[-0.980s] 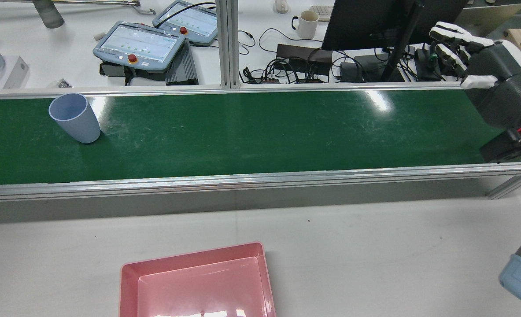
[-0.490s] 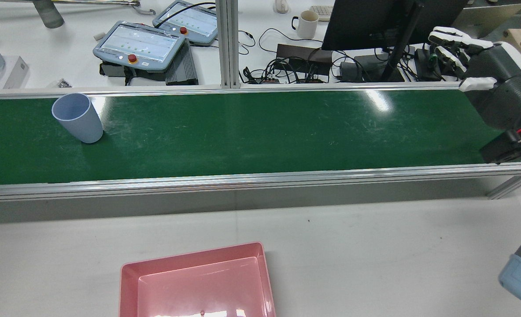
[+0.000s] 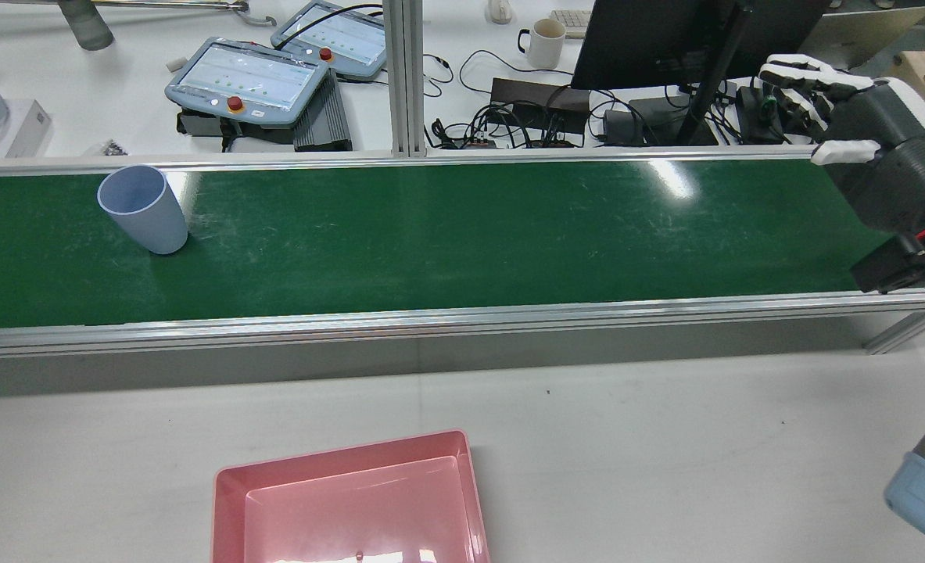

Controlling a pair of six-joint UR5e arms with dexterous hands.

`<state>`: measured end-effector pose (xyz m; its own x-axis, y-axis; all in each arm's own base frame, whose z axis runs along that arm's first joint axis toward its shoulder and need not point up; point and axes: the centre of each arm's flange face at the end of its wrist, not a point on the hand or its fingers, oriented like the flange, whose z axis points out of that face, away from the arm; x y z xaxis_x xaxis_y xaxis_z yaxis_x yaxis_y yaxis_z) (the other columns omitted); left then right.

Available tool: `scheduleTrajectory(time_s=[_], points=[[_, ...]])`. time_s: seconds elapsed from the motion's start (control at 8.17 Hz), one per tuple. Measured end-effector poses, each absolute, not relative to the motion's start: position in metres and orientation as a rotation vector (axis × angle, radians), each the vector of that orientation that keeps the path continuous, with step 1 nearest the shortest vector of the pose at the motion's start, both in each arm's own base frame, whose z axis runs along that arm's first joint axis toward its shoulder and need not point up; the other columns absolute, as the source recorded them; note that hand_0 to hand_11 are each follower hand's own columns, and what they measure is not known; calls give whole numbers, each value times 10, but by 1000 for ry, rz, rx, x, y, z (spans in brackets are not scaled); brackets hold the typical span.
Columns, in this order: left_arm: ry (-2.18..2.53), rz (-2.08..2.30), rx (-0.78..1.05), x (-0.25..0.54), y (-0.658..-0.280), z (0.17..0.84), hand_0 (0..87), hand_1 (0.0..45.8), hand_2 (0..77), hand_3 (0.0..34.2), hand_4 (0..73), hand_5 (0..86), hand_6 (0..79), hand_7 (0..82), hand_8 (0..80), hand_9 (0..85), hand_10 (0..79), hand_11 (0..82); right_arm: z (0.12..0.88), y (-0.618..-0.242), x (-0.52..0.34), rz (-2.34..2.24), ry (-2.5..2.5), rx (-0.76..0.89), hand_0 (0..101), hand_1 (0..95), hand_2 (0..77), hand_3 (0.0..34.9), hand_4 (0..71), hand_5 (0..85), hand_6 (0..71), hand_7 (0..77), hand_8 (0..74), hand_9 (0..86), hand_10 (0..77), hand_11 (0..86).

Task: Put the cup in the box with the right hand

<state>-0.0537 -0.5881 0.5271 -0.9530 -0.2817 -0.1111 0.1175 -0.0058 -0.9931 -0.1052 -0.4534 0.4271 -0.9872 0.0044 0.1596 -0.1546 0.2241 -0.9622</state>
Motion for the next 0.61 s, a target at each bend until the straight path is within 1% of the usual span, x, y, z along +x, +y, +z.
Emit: scheduleTrajectory(time_s=[0.37,0.49,0.61], points=[[1994,-2040,-172,-53,-588,527,0,5,5,0,0,0,0,0,0,5,0,0,426,-454,-107,1873,-2358,140,483,16,5,47,327,22,54,322,27,87,60,109],[1994,-2040,-172,-53,-588,527,0,5,5,0,0,0,0,0,0,5,0,0,426,-454,-107,1872,-2358,138,481,16,5,47,327,22,54,322,27,93,76,109],[1994,-2040,-172,-54,-588,527,0,5,5,0,0,0,0,0,0,5,0,0,426,-454,-108,1872,-2358,138,483,16,5,52,316,22,54,322,27,93,76,109]])
